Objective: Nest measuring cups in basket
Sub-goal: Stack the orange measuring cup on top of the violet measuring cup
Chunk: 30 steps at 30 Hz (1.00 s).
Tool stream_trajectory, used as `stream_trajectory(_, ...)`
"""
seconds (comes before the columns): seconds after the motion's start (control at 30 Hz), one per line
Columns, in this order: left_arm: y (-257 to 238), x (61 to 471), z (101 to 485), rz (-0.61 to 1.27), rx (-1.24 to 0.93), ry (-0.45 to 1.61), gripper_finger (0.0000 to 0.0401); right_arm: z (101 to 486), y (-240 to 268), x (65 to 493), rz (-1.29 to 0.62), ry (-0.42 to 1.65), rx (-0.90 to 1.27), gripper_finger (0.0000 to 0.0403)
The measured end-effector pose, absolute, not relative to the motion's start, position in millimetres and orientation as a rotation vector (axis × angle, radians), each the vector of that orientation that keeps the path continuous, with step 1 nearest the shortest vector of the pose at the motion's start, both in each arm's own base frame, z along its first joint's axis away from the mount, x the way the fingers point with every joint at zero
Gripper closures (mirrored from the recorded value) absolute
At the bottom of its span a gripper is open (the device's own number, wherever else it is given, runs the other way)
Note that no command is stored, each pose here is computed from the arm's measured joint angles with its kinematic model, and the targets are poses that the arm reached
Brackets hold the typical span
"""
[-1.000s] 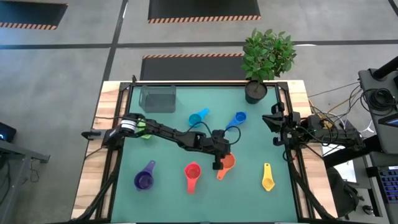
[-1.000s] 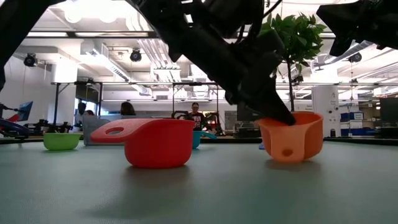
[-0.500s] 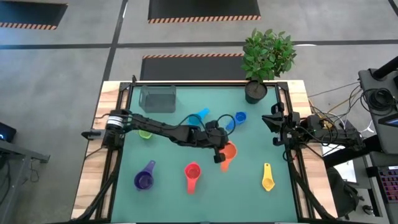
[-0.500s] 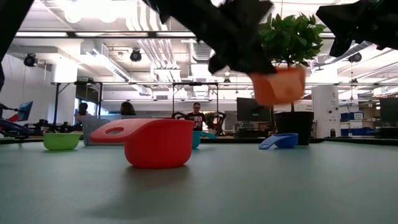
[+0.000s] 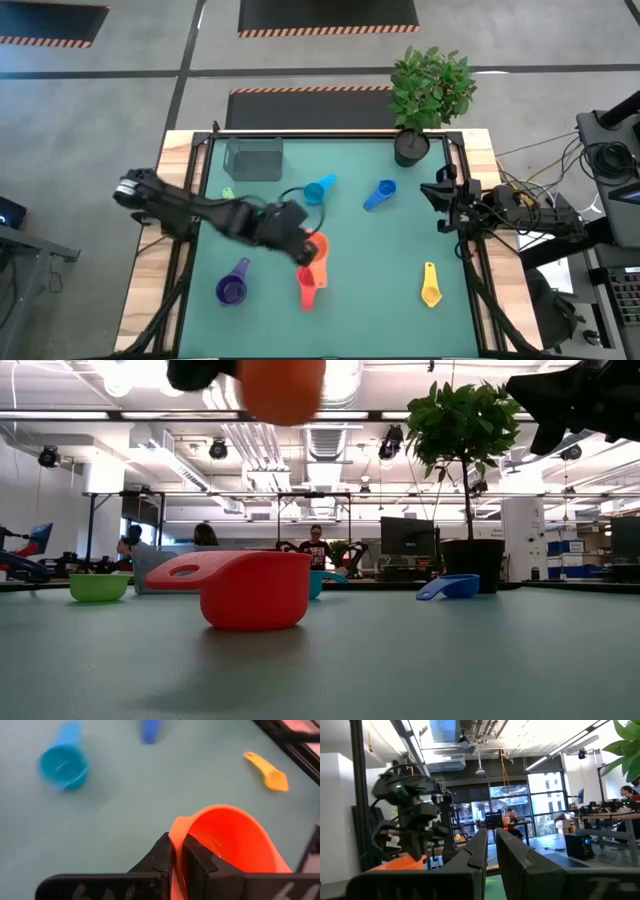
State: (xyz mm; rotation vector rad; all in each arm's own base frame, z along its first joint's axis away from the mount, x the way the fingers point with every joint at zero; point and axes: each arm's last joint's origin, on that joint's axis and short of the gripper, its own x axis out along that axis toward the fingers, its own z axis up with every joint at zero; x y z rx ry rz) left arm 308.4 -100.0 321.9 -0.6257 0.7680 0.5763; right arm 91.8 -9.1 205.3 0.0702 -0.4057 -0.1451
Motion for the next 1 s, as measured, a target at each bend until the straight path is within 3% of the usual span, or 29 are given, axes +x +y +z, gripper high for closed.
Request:
stream_trajectory(0.43, -192, 220, 284, 1.132, -0.921, 0.704, 0.0392, 204, -10, 92, -0.164, -0.395, 0.077, 0.0374)
stream_trajectory(0.63, -205, 208, 277, 1.182, -0.889, 0.831, 0.0389, 204, -10, 92, -0.171, -0.396, 0.079, 0.0374)
stream_trajectory(0.77, -209, 203, 275, 1.118, -0.754, 0.917, 0.0389, 204, -10, 92, -0.182, -0.397, 0.081, 0.0374)
stream_trajectory(1.0, -214, 190, 267, 1.141, -0.721, 0.906, 0.0388, 204, -10, 92, -0.183, -0.398, 0.097, 0.0374)
